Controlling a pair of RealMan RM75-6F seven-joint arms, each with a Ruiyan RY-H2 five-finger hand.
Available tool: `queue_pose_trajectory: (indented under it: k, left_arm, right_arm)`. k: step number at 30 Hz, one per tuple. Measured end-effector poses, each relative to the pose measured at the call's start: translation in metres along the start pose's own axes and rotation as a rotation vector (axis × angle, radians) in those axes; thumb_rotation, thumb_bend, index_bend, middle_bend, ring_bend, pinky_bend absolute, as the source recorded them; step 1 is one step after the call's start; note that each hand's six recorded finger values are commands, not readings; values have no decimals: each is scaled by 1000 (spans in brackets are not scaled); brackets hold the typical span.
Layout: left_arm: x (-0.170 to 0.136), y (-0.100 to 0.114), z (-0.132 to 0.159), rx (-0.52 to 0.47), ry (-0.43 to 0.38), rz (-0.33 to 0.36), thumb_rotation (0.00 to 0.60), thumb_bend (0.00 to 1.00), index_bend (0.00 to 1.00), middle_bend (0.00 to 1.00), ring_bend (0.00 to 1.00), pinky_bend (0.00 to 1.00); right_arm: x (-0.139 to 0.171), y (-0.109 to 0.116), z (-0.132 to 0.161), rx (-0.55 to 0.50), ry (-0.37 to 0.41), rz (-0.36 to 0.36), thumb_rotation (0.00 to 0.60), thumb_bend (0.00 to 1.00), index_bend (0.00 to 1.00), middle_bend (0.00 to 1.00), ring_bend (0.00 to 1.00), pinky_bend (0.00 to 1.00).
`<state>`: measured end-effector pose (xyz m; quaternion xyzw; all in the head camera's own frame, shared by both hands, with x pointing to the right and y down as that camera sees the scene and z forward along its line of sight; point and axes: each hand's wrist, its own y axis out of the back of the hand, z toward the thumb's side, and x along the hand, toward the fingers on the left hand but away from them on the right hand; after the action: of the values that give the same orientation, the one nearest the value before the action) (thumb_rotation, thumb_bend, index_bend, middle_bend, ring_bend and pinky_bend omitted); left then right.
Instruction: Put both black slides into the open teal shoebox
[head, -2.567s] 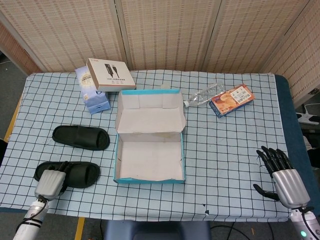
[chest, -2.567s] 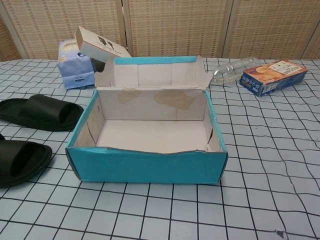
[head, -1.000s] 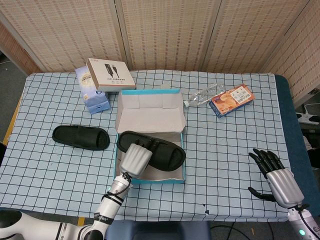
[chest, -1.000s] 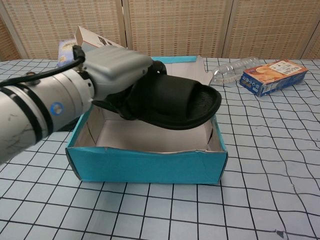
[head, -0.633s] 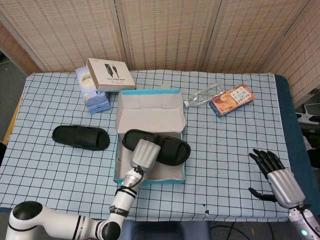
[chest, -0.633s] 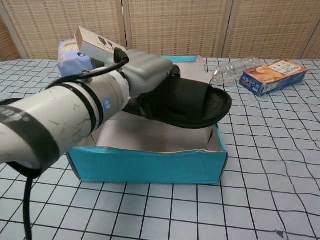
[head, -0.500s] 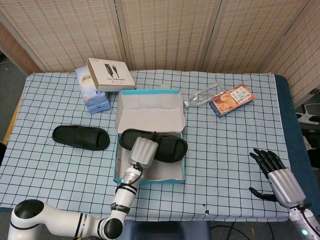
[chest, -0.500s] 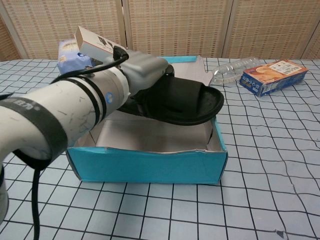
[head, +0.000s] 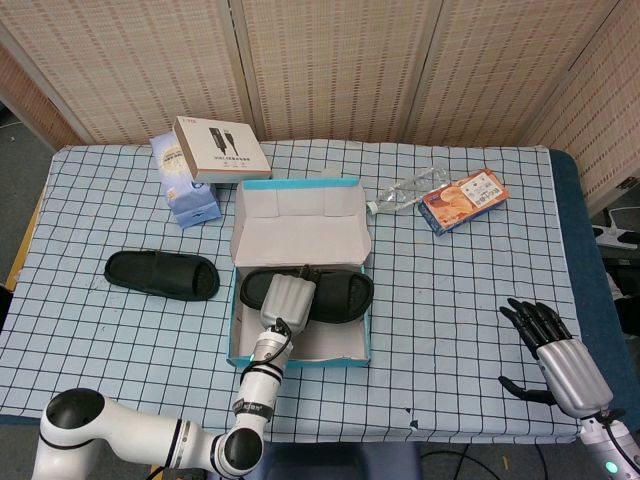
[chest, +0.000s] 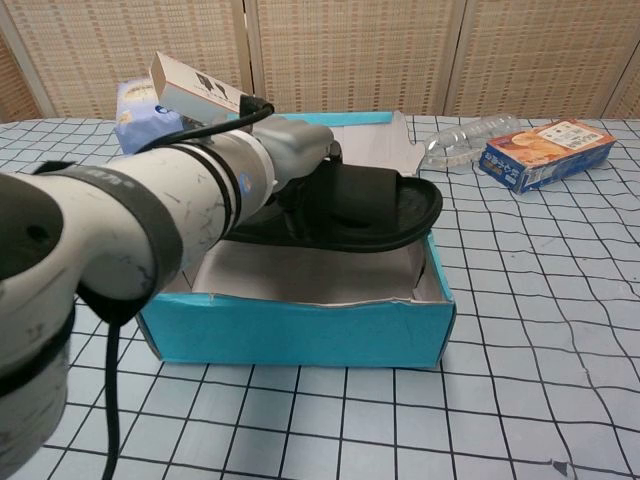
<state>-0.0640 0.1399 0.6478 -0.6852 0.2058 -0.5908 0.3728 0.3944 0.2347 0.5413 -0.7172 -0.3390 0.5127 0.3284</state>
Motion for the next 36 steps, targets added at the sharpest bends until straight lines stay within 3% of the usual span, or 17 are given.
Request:
queue_pose_trajectory:
  k: [13,26,29,33,36]
  left_arm:
    - [20,-18,-23,15,62,-49,575,363,513,866,767,543]
    - [29,-56,-40,120,59,-93,569,362,506,857,763,540]
    - [30,-61,-39,122,51,-99,562,361,380,734,673,507]
    - [28,-59,-37,109,28,-82,521,355,105,391,404,438]
    - [23,-53,-32,109,-4,-51,482,352,56,217,221,384]
  right_arm:
    - [1,-1,1,0,6,5,527,138,0,0,0,0]
    - [1,-2,1,0,1,9,527,139,0,0,0,0]
    - [1,-2,1,2,-1,11,527,139,0,0,0,0]
    - [1,-3,1,4,-2,13,527,139,0,0,0,0]
    - [1,-3,2,6,-1,14,527,139,0,0,0,0]
